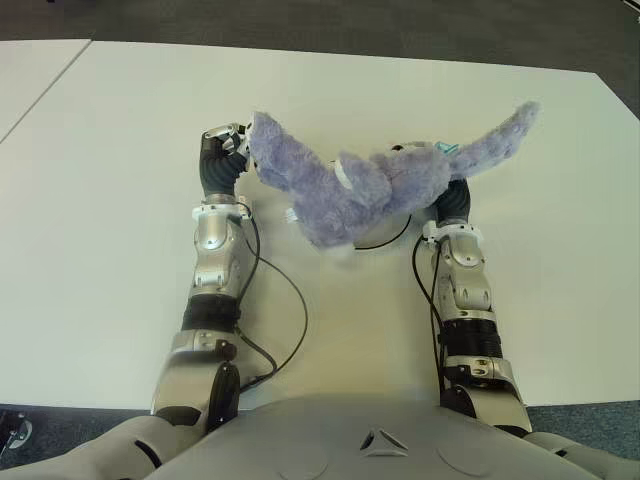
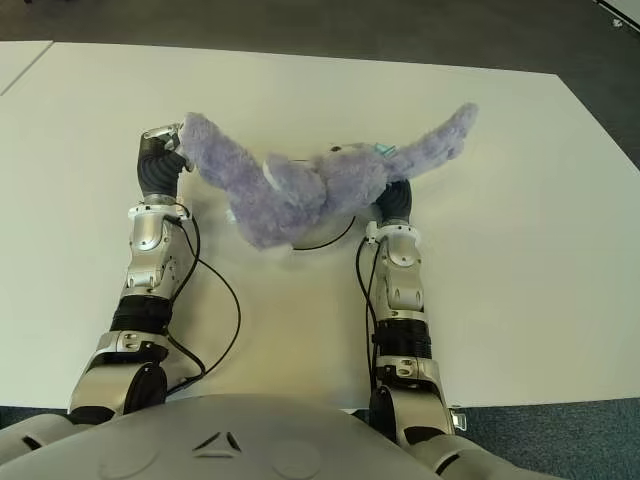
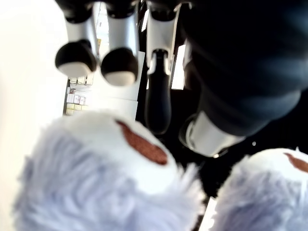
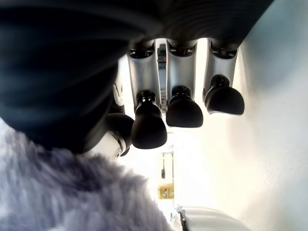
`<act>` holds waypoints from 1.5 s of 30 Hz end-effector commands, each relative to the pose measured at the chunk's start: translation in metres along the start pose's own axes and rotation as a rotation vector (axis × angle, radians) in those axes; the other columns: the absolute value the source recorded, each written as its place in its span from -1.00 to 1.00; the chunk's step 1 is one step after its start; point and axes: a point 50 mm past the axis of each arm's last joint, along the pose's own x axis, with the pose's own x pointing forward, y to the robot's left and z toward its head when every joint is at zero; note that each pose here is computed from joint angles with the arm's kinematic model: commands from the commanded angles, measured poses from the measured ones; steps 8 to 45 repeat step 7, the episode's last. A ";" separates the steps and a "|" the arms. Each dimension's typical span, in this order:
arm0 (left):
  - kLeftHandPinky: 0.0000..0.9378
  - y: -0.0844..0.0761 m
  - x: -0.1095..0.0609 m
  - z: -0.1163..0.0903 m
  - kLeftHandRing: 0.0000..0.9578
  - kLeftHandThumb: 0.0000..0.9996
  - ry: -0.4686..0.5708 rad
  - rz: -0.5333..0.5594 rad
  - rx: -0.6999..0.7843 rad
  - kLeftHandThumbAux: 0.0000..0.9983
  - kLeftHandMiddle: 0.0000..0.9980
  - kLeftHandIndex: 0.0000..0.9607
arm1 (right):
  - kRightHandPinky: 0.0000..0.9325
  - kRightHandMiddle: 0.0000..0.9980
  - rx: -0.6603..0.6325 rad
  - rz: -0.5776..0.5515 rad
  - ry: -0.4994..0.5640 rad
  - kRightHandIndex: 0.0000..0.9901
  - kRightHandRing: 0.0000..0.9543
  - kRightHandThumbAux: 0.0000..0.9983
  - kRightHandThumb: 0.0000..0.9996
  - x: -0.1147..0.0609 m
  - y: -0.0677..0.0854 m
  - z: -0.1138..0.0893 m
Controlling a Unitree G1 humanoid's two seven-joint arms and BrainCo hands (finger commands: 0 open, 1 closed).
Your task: Put the doll into the plate.
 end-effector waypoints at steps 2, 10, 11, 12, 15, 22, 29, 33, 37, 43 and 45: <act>0.85 0.011 -0.037 -0.038 0.83 -0.15 0.183 0.069 -0.014 0.58 0.76 0.66 | 0.73 0.63 0.018 -0.029 0.148 -0.11 0.73 0.44 0.41 -0.023 -0.008 -0.038; 0.86 0.010 -0.037 -0.038 0.83 -0.16 0.183 0.067 -0.015 0.57 0.76 0.67 | 0.70 0.63 0.019 -0.028 0.147 -0.11 0.72 0.44 0.41 -0.023 -0.008 -0.038; 0.86 0.010 -0.037 -0.038 0.83 -0.16 0.183 0.067 -0.015 0.57 0.76 0.67 | 0.70 0.63 0.019 -0.028 0.147 -0.11 0.72 0.44 0.41 -0.023 -0.008 -0.038; 0.86 0.010 -0.037 -0.038 0.83 -0.16 0.183 0.067 -0.015 0.57 0.76 0.67 | 0.70 0.63 0.019 -0.028 0.147 -0.11 0.72 0.44 0.41 -0.023 -0.008 -0.038; 0.86 0.010 -0.037 -0.038 0.83 -0.16 0.183 0.067 -0.015 0.57 0.76 0.67 | 0.70 0.63 0.019 -0.028 0.147 -0.11 0.72 0.44 0.41 -0.023 -0.008 -0.038; 0.86 0.010 -0.037 -0.038 0.83 -0.16 0.183 0.067 -0.015 0.57 0.76 0.67 | 0.70 0.63 0.019 -0.028 0.147 -0.11 0.72 0.44 0.41 -0.023 -0.008 -0.038; 0.86 0.010 -0.037 -0.038 0.83 -0.16 0.183 0.067 -0.015 0.57 0.76 0.67 | 0.70 0.63 0.019 -0.028 0.147 -0.11 0.72 0.44 0.41 -0.023 -0.008 -0.038; 0.86 0.010 -0.037 -0.038 0.83 -0.16 0.183 0.067 -0.015 0.57 0.76 0.67 | 0.70 0.63 0.019 -0.028 0.147 -0.11 0.72 0.44 0.41 -0.023 -0.008 -0.038; 0.86 0.010 -0.037 -0.038 0.83 -0.16 0.183 0.067 -0.015 0.57 0.76 0.67 | 0.70 0.63 0.019 -0.028 0.147 -0.11 0.72 0.44 0.41 -0.023 -0.008 -0.038; 0.86 0.010 -0.037 -0.038 0.83 -0.16 0.183 0.067 -0.015 0.57 0.76 0.67 | 0.70 0.63 0.019 -0.028 0.147 -0.11 0.72 0.44 0.41 -0.023 -0.008 -0.038; 0.86 0.010 -0.037 -0.038 0.83 -0.16 0.183 0.067 -0.015 0.57 0.76 0.67 | 0.70 0.63 0.019 -0.028 0.147 -0.11 0.72 0.44 0.41 -0.023 -0.008 -0.038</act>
